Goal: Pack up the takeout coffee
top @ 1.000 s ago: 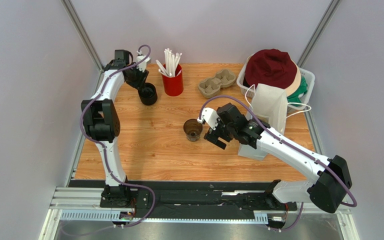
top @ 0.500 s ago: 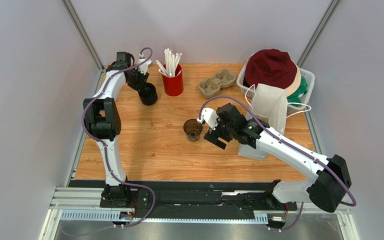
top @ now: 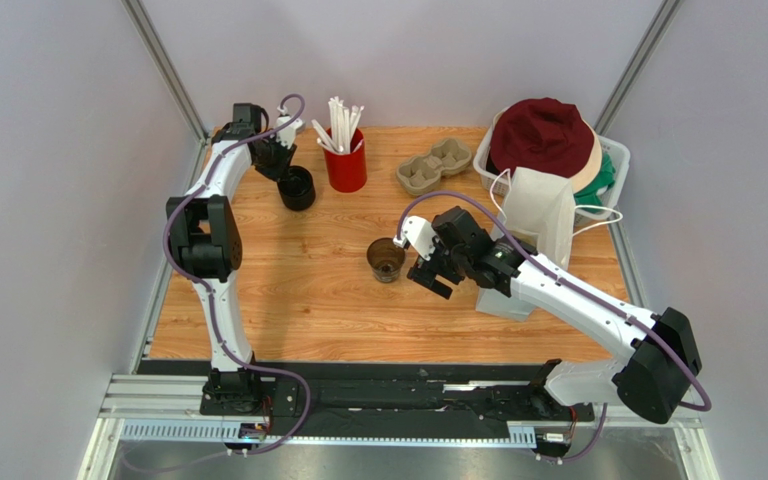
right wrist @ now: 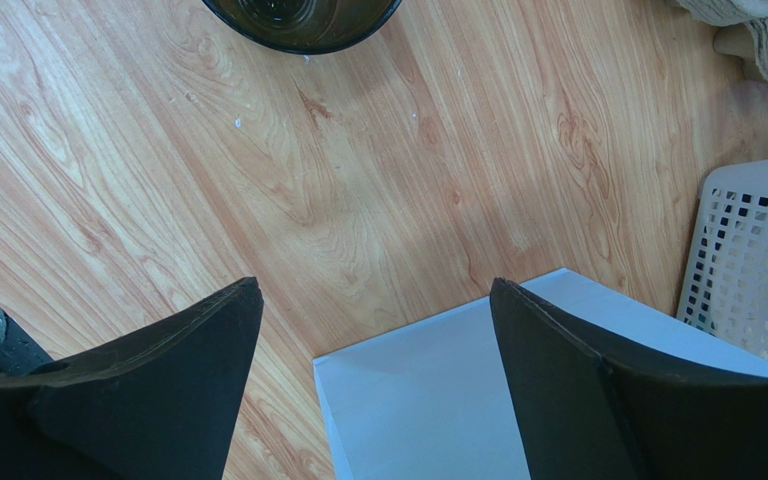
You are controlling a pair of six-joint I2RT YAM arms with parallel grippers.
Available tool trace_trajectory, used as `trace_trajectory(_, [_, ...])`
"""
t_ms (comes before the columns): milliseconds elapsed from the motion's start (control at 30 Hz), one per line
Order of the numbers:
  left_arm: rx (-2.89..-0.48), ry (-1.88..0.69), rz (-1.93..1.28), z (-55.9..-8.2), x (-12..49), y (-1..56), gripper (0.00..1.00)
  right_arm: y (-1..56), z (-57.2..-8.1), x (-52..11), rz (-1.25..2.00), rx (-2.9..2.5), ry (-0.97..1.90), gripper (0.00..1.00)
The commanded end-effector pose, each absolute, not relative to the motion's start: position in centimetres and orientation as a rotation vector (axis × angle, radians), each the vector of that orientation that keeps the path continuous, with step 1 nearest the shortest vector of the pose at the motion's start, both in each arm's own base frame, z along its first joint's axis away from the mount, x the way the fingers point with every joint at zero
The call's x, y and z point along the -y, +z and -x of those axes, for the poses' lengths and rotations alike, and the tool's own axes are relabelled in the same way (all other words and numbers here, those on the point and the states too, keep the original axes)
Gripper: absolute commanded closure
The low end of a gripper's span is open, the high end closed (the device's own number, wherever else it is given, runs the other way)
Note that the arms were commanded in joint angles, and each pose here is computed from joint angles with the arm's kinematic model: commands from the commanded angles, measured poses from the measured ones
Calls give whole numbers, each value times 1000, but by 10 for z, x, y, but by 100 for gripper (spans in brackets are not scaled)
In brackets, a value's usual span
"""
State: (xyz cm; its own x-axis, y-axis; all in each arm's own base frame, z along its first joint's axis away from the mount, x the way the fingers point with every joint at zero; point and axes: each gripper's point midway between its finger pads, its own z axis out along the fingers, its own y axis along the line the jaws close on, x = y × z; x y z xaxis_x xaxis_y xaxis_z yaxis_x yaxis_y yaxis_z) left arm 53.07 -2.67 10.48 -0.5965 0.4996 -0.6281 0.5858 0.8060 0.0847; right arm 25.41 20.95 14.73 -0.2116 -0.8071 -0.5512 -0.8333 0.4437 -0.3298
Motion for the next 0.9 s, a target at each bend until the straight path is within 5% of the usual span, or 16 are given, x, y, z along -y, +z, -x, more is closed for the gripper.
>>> trace_trajectory(0, [-2244,-165,-775,-540,29,142,69,150,-257,-213,1365,-1993,44,9])
trace_trajectory(333, [-2226,-156,-751,-540,28,161,81,151,-257,-214,1367,-1988,48,9])
trace_trajectory(867, [-2164,-325,-664,-523,39,214,82,159,-253,-220,1356,-1971,95,9])
